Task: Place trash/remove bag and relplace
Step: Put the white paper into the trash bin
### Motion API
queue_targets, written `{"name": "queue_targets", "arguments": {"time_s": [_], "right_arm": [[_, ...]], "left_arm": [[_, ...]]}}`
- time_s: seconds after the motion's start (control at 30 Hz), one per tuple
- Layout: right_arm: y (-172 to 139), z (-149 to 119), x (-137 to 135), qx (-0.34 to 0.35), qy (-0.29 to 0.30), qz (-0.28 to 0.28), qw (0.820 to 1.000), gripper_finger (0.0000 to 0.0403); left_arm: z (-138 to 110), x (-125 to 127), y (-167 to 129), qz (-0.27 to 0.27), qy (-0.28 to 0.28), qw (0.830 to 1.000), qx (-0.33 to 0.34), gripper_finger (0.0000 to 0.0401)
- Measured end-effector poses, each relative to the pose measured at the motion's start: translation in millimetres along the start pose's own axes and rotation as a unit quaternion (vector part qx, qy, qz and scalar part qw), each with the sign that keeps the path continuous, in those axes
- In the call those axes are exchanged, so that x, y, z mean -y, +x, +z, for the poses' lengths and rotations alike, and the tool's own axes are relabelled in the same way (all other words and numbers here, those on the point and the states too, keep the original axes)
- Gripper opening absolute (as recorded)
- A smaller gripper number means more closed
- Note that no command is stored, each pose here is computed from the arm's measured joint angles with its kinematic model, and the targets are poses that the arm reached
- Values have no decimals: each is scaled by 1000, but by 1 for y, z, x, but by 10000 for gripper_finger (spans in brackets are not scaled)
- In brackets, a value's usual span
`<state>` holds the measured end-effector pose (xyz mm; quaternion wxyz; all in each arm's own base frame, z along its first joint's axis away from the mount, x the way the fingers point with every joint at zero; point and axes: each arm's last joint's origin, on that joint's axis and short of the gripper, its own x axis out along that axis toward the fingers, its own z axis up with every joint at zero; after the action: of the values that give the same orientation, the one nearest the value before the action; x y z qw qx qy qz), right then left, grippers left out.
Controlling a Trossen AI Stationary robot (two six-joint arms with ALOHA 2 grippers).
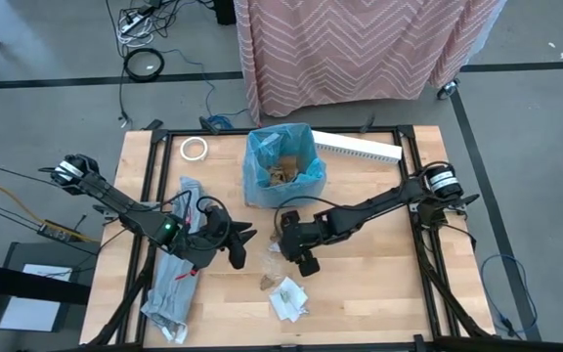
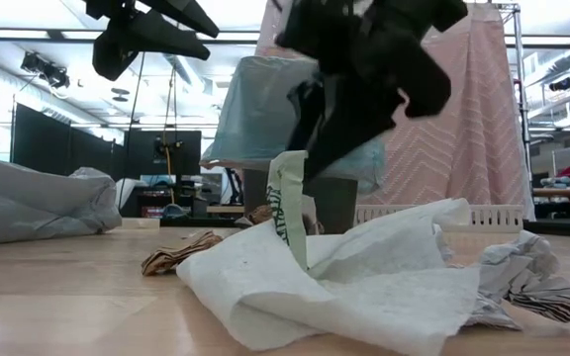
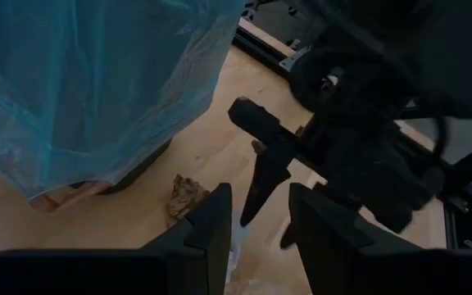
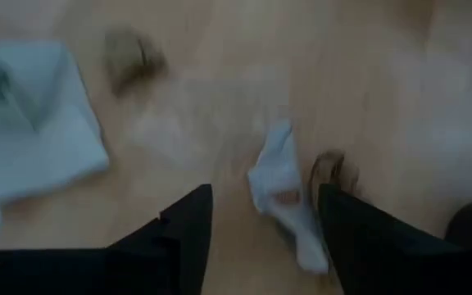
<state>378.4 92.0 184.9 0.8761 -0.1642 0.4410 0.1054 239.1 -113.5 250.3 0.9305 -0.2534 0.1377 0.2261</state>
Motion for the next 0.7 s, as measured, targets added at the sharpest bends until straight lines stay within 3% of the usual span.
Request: {"name": "queue_targets", "arguments": {"time_s": [0.2, 0.43, 0.6, 0.7], "right_arm": [[13, -7, -2, -31, 0, -18, 999, 158], [13, -13, 1, -64, 1, -70, 995, 14], [7, -15, -2, -81, 27, -64, 994, 2], [-9, -8, -8, -57, 47, -54, 996, 0]], "left_arm": [[0, 0, 0, -2, -1, 1000, -1, 131], [0, 0, 0, -2, 0, 1000, -2, 131], [0, 0, 0, -2, -1, 1000, -1, 131], [0, 0, 0, -3, -2, 1000, -1, 131]]}}
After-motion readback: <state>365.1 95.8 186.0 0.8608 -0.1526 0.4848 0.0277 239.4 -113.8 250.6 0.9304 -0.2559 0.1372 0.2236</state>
